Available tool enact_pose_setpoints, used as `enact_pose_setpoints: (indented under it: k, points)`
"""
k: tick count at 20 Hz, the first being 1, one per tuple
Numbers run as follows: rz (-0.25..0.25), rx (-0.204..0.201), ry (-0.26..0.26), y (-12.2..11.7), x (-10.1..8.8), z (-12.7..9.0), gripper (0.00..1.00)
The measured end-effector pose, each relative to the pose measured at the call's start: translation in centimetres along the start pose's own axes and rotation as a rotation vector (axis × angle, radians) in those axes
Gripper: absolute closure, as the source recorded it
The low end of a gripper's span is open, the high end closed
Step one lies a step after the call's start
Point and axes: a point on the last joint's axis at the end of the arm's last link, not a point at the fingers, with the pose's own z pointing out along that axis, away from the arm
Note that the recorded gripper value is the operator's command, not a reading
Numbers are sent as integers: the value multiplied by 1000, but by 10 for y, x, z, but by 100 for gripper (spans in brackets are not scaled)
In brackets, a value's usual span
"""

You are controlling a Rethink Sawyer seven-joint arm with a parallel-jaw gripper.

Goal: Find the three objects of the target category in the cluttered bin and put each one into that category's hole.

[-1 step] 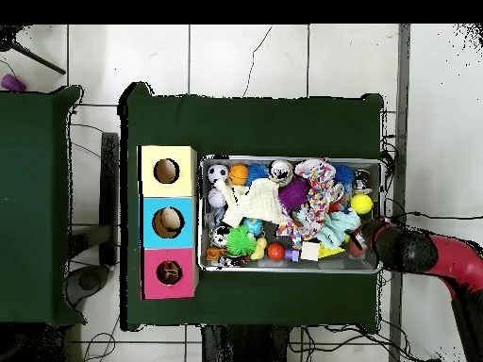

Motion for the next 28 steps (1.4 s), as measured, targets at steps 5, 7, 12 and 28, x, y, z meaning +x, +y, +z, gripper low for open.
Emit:
enact_pose_setpoints:
  k: [5, 7, 12, 28]
  points:
    - [-3, -3, 16, -1, 1, -5, 0]
    - [-4, 3, 27, -4, 4, -11, 0]
    - [-1, 28, 36, -13, 8, -24, 0]
    - [13, 4, 40, -4, 25, -24, 0]
